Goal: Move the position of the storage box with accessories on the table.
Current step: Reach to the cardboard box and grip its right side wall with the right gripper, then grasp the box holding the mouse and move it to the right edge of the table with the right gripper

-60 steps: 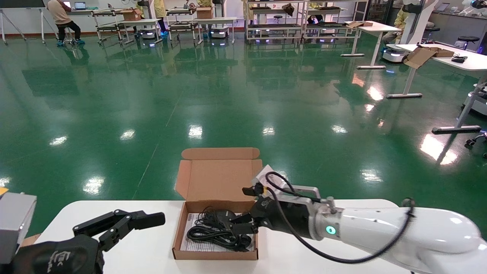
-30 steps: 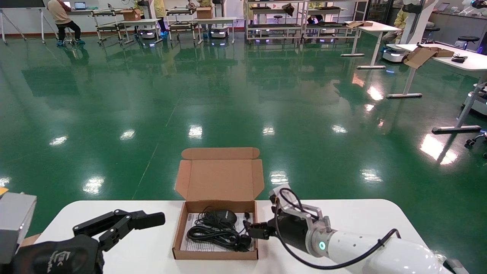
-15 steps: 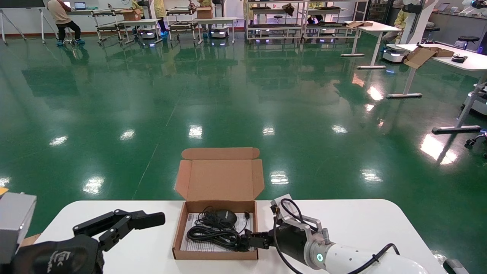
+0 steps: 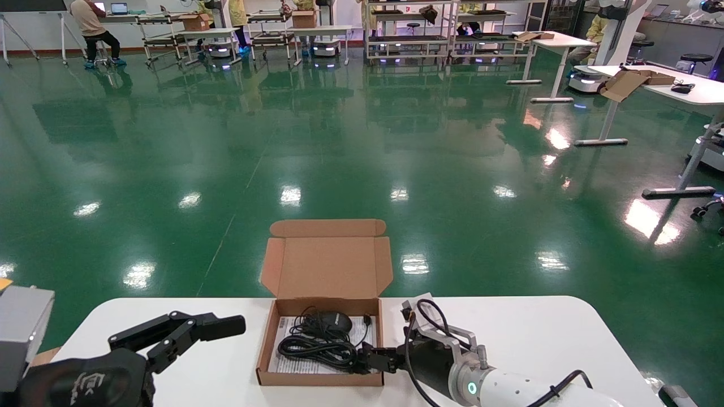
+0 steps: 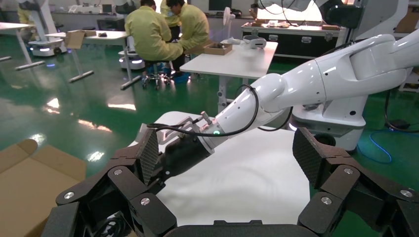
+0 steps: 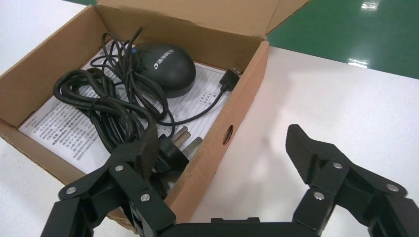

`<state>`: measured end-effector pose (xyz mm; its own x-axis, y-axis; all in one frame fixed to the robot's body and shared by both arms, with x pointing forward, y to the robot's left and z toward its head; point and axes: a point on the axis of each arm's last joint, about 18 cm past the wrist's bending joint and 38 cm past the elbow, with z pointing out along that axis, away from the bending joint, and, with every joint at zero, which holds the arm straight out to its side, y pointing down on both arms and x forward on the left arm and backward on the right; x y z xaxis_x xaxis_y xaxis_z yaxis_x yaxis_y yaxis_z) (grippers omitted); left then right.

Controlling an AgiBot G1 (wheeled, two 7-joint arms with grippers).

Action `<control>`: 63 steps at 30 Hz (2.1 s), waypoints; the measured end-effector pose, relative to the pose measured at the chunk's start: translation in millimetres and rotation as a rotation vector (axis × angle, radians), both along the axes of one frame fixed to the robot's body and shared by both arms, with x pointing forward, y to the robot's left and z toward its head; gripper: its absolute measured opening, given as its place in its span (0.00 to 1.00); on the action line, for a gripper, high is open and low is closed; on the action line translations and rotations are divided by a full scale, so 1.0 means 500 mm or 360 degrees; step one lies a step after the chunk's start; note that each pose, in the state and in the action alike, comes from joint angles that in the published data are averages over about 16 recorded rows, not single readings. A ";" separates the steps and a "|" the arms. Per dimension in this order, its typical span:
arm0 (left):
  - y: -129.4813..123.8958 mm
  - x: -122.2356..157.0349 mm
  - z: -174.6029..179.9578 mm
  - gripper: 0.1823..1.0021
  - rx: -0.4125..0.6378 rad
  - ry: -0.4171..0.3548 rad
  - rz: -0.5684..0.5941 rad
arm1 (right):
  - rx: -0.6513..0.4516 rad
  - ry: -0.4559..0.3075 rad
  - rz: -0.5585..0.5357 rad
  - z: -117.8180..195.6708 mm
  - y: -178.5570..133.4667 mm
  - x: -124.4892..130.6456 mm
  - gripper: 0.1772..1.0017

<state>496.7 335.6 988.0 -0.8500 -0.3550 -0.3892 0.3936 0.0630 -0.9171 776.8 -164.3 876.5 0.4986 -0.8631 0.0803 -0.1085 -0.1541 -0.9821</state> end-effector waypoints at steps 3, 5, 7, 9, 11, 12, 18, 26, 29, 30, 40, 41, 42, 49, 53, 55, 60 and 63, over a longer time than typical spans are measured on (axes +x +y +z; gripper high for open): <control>0.000 0.000 0.000 1.00 0.0000 0.0000 0.0000 | 0.0016 0.0006 -0.0008 -0.003 0.000 0.000 0.92; 0.000 0.000 0.000 1.00 0.0000 0.0000 0.0000 | 0.0027 0.0010 -0.0014 -0.005 -0.001 0.001 0.89; 0.000 0.000 0.000 1.00 0.0000 0.0000 0.0000 | 0.0038 0.0015 -0.0020 -0.007 -0.001 0.001 0.87; 0.000 0.000 0.000 1.00 0.0000 0.0000 0.0000 | 0.0050 0.0020 -0.0027 -0.009 -0.002 0.001 0.82; 0.000 0.000 0.000 1.00 0.0000 0.0000 0.0000 | 0.0062 0.0025 -0.0034 -0.012 -0.003 0.002 0.78; 0.000 0.000 0.000 1.00 0.0000 0.0000 0.0000 | 0.0068 0.0028 -0.0037 -0.013 -0.003 0.002 0.76; 0.000 0.000 0.000 1.00 0.0000 0.0000 0.0000 | 0.0101 0.0048 -0.0056 -0.025 -0.004 0.002 0.61; 0.000 0.000 0.000 1.00 0.0000 0.0000 0.0000 | 0.0125 0.0070 -0.0074 -0.041 -0.007 0.001 0.38; 0.000 0.000 0.000 1.00 0.0000 0.0000 0.0000 | 0.0124 0.0074 -0.0078 -0.045 -0.010 0.001 0.29; 0.000 0.000 0.000 1.00 0.0000 0.0000 0.0000 | 0.0123 0.0074 -0.0079 -0.046 -0.010 0.001 0.27; 0.000 0.000 0.000 1.00 0.0000 0.0000 0.0000 | 0.0065 0.0040 -0.0059 -0.029 -0.024 0.003 0.09; 0.000 0.000 0.000 1.00 0.0000 0.0000 0.0000 | 0.0055 0.0033 -0.0055 -0.024 -0.027 0.004 0.08; 0.000 0.000 0.000 1.00 0.0000 0.0000 0.0000 | 0.0045 0.0026 -0.0050 -0.020 -0.030 0.004 0.07; 0.000 0.000 0.000 1.00 0.0000 0.0000 0.0000 | -0.0015 -0.0037 -0.0021 0.025 -0.063 0.006 0.04; 0.000 0.000 0.000 1.00 0.0000 0.0000 0.0000 | -0.0038 -0.0084 -0.0007 0.062 -0.096 0.005 0.03; 0.000 0.000 0.000 1.00 0.0000 0.0000 0.0000 | -0.0046 -0.0110 -0.0003 0.083 -0.117 0.003 0.03; 0.000 0.000 0.000 1.00 0.0000 0.0000 0.0000 | -0.0063 -0.0187 -0.0009 0.143 -0.184 -0.007 0.03; 0.000 0.000 0.000 1.00 0.0000 0.0000 0.0000 | -0.0078 -0.0239 -0.0026 0.185 -0.233 -0.018 0.03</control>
<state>496.7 335.6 988.0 -0.8500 -0.3550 -0.3892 0.3936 0.0630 -0.9171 767.7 -280.9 968.8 0.4640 -0.8641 0.1952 0.0363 -0.2016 -0.9788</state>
